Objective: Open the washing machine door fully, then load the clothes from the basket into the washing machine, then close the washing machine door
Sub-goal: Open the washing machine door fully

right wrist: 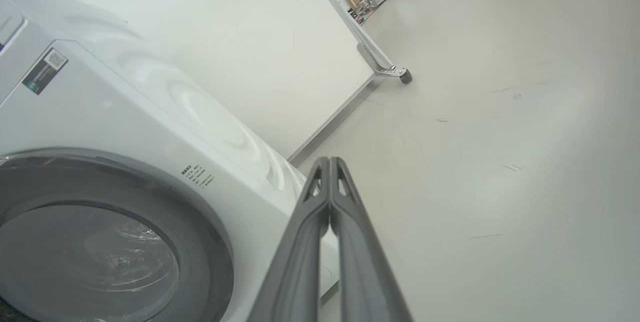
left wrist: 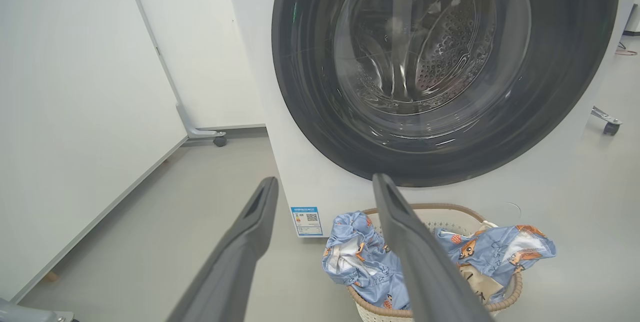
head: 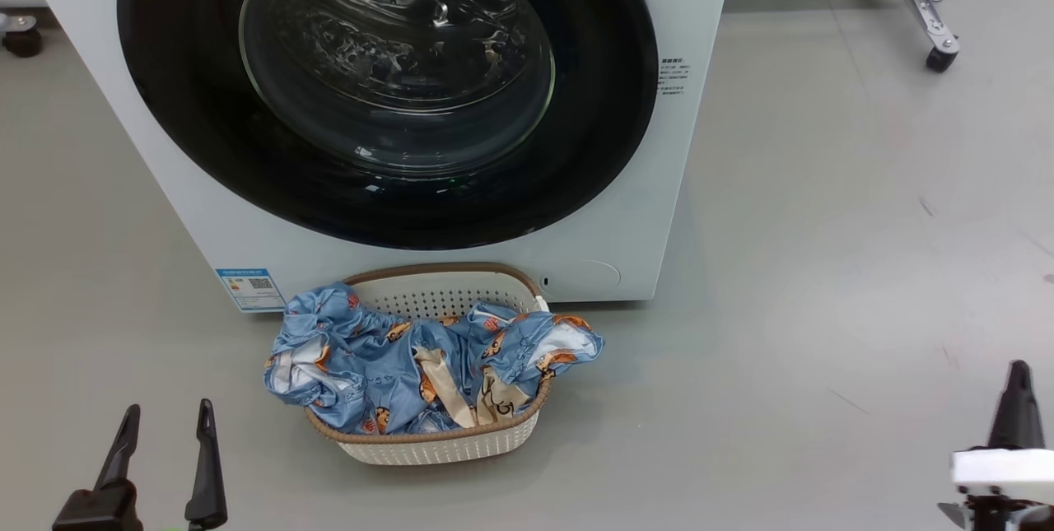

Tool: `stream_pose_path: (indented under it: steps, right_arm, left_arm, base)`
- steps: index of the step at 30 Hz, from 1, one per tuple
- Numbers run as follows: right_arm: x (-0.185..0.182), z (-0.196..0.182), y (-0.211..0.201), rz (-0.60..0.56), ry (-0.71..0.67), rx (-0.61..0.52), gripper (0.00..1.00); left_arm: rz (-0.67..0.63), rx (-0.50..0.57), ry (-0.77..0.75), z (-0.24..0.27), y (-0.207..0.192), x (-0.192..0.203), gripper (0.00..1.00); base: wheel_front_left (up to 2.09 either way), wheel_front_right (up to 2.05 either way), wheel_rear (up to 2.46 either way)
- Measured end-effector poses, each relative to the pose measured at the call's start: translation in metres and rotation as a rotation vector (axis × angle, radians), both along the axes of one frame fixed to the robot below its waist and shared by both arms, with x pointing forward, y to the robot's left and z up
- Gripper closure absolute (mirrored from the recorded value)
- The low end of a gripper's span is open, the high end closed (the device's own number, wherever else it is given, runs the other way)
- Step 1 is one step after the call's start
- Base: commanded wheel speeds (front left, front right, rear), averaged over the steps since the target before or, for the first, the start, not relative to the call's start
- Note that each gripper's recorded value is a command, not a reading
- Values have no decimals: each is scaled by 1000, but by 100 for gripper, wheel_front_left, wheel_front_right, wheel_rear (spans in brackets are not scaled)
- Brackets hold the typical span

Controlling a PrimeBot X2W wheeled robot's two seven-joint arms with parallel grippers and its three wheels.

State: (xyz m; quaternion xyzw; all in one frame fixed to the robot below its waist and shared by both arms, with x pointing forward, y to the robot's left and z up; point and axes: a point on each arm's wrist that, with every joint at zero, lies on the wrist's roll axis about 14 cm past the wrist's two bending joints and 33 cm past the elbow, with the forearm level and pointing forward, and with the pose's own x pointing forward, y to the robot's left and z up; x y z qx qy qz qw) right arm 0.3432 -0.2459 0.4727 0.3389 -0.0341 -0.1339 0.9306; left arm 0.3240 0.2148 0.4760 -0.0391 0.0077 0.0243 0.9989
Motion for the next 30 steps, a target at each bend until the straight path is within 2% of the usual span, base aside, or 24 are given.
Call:
stream_pose_path:
  steps: [3, 7, 15, 22, 30]
  right_arm:
    - [-2, -12, -21, -92, -3, 147, 100]
    - [13, -17, -26, -132, -24, 278, 100]
    - [67, -9, -12, -75, -71, 522, 100]
    - [118, 5, 0, 54, -69, 562, 100]
    - [171, 20, 34, 238, -68, 623, 100]
  left_arm:
    - [2, -11, 5, -2, -1, -1, 0]
    - [5, -28, 12, -4, -1, -2, 0]
    - [3, -44, 35, -11, -4, 3, 0]
    - [17, -51, 42, -12, 0, 12, 0]
    - [48, -36, 114, -32, 12, 8, 0]
  base:
    - [0, 0, 0]
    - [0, 0, 0]
    - [0, 0, 0]
    - [0, 0, 0]
    - [0, 0, 0]
